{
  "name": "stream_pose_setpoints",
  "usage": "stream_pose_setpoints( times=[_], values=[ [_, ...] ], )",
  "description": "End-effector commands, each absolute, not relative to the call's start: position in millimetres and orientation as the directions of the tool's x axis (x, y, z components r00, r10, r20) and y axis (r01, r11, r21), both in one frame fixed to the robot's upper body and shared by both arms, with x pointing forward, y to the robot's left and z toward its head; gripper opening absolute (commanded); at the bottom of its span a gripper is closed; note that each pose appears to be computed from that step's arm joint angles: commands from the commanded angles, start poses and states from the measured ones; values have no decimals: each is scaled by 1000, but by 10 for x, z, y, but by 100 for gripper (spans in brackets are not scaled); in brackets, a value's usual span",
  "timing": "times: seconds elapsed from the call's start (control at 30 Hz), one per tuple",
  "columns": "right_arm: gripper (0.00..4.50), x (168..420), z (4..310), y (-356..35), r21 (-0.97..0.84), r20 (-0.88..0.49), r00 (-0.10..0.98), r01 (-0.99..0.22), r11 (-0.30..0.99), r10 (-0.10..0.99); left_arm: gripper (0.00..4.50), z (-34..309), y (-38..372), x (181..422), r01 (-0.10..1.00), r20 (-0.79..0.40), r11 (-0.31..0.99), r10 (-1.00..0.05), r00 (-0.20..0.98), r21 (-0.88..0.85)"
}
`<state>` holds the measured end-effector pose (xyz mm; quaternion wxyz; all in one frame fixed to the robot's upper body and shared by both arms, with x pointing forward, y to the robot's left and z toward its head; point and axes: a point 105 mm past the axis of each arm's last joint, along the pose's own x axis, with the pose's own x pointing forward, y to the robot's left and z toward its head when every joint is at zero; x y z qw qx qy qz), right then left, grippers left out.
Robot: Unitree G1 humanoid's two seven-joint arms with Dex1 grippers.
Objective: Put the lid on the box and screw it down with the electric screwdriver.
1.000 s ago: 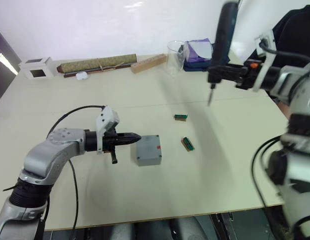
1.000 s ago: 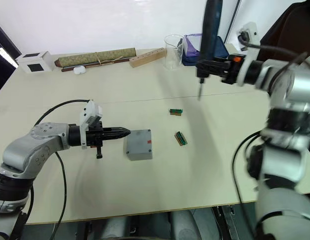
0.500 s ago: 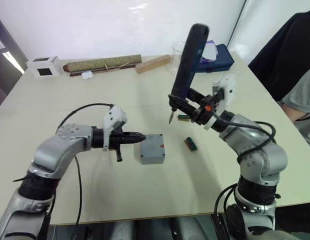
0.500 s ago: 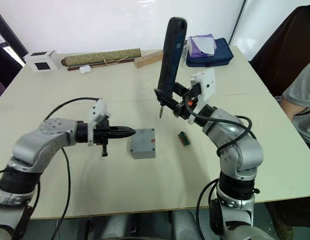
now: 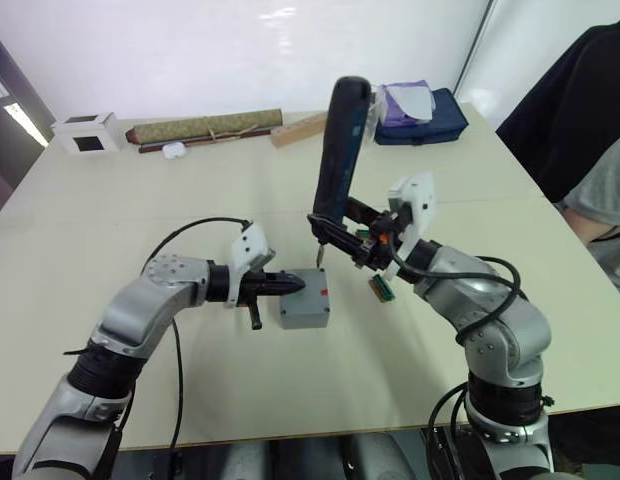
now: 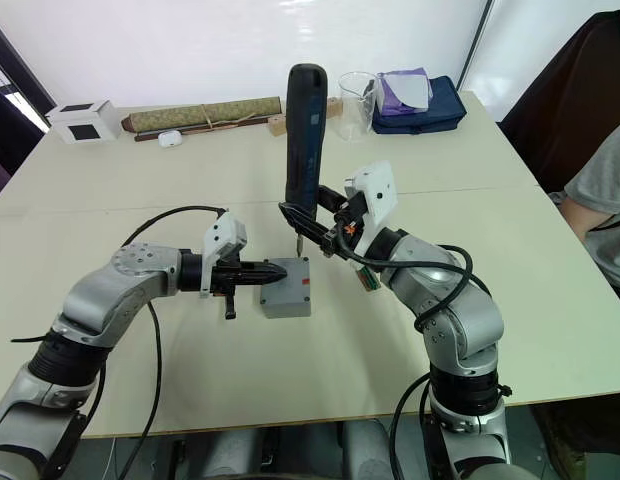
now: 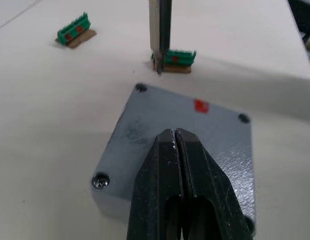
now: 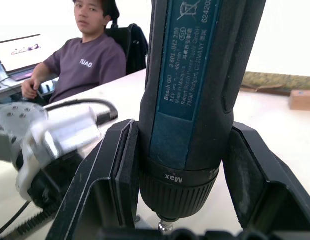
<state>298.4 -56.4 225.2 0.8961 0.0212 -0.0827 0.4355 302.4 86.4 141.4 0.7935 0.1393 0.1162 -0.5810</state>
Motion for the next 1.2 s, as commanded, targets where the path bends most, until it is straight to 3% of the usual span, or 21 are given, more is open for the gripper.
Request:
stream_pose_setpoints(
  times=[0.03, 0.53, 0.7, 0.9, 1.2],
  values=[
    [207, 2929, 2291, -499, -164, 202, 577, -777, 608, 792, 0, 1260, 915, 2982, 960, -415, 255, -866, 281, 118],
    [207, 3010, 2146, -519, -199, 186, 597, -755, 625, 781, 0, 1253, 920, 2986, 955, -387, 281, -874, 294, 90],
    [207, 3013, 2023, -528, -164, 134, 604, -768, 619, 786, 0, 1242, 912, 2985, 956, -386, 279, -876, 290, 87],
    [207, 3069, 1614, -608, -85, -19, 652, -756, 649, 758, 0, 1184, 916, 2964, 958, -399, 276, -873, 282, 74],
    [207, 3059, 1538, -584, -56, -43, 663, -748, 661, 747, 0, 1157, 927, 2936, 959, -403, 278, -872, 278, 61]
  ],
)
